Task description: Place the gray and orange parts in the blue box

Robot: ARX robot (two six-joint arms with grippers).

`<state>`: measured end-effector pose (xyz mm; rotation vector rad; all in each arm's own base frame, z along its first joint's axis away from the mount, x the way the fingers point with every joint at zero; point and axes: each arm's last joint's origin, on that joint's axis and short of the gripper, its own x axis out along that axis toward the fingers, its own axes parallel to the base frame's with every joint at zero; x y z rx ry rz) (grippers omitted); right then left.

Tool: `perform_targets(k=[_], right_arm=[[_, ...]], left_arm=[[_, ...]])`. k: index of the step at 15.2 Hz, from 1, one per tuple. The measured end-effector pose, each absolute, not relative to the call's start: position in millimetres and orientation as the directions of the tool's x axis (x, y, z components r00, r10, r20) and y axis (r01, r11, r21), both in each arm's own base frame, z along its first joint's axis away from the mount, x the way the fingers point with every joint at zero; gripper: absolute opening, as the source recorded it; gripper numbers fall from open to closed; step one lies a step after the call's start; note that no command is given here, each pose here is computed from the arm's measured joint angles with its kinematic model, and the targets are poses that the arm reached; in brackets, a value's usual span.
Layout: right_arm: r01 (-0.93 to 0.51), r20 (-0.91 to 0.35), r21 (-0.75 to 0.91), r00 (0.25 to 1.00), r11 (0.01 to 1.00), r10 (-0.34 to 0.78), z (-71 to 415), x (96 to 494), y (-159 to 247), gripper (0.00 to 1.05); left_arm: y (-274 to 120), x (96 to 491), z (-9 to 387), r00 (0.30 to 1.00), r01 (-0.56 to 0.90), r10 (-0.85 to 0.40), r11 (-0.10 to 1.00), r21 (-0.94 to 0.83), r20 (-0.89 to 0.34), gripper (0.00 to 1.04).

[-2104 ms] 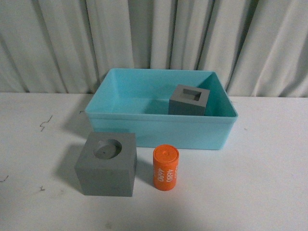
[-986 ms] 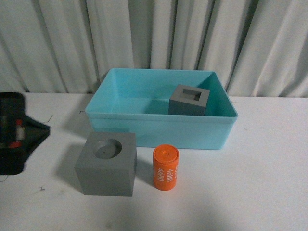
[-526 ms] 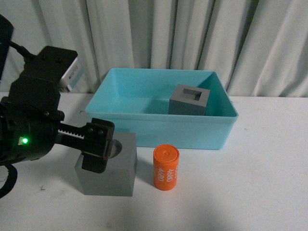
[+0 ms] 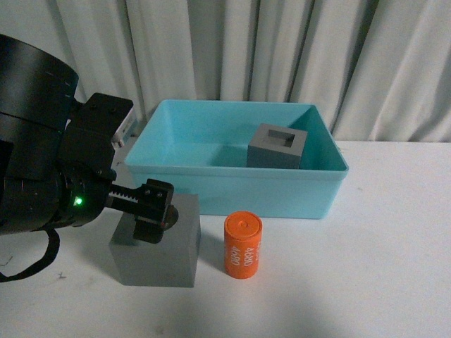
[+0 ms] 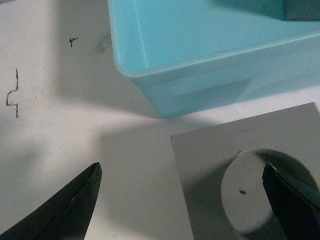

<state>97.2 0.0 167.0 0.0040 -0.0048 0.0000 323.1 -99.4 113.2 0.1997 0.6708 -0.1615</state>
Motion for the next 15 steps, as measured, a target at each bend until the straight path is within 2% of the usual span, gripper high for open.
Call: perform_targets(k=[7,9,11,14,15], right_arm=[[0.000,0.005,0.004,1.000,1.000,0.000,167,97,0,0.98],[0.000,0.005,0.004,1.000,1.000,0.000,167,97,0,0.98],[0.000,0.005,0.004,1.000,1.000,0.000,167,97,0,0.98],[0.000,0.005,0.004,1.000,1.000,0.000,167,97,0,0.98],[0.000,0.005,0.004,1.000,1.000,0.000,167,97,0,0.98]], left_arm=[[-100,326,100,0.750,0.218,-0.071,0.965,0.144,-0.658,0.98],[-103,325,99,0.747,0.226,-0.078,0.964,0.143,-0.660,0.81],[-105,322,97,0.740,0.232,-0.087,0.964,0.131,-0.667,0.55],[-107,316,98,0.730,0.242,-0.097,0.962,0.123,-0.676,0.26],[-106,313,100,0.726,0.246,-0.104,0.962,0.116,-0.680,0.23]])
